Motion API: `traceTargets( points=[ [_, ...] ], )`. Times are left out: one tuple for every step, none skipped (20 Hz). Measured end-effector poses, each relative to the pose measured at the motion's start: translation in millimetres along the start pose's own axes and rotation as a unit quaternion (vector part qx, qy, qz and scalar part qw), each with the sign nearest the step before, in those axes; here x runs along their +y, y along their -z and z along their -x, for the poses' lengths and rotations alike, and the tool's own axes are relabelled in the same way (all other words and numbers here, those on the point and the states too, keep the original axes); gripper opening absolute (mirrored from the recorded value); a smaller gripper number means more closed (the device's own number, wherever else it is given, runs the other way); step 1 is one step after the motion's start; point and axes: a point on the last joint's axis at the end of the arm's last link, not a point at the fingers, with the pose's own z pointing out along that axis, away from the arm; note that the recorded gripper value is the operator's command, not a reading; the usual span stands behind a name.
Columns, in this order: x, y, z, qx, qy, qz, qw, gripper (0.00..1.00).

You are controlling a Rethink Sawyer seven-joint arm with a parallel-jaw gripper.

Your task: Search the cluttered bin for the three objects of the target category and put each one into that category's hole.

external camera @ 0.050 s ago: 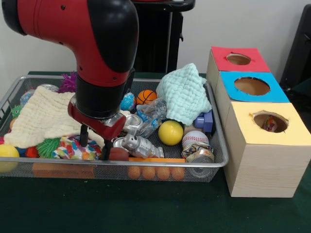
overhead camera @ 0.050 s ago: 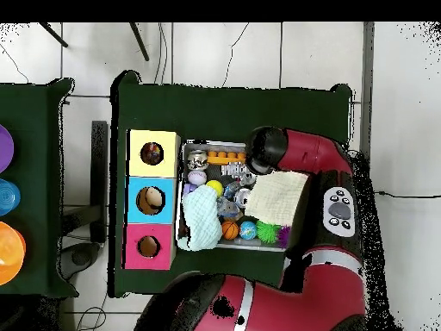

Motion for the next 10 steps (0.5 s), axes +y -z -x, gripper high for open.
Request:
traceTargets(
  points=[
    [-1.1, 2.5, 1.3, -0.002, 0.001, -0.001, 1.0, 1.0],
    [-1.6, 4.0, 2.4, -0.004, 0.001, -0.002, 1.0, 1.0],
    [-2.1, 5.4, 3.6, -0.005, 0.002, -0.002, 1.0, 1.0],
    [-2.7, 7.1, 5.3, -0.008, 0.002, -0.003, 1.0, 1.0],
    [-3.3, 8.9, 8.1, -0.012, 0.003, -0.003, 0.9999, 1.0],
    [-3.7, 9.5, 10.0, -0.014, 0.004, -0.004, 0.9999, 1.0],
    [-4.0, 9.8, 12.7, -0.018, 0.006, -0.005, 0.9998, 1.0],
    [-4.3, 8.5, 16.3, -0.024, 0.01, -0.009, 0.9996, 1.0],
    [-4.5, 7.8, 17.3, -0.026, 0.012, -0.01, 0.9995, 1.0],
    [-4.7, 7.1, 18.2, -0.027, 0.013, -0.012, 0.9995, 1.0]
  ],
)
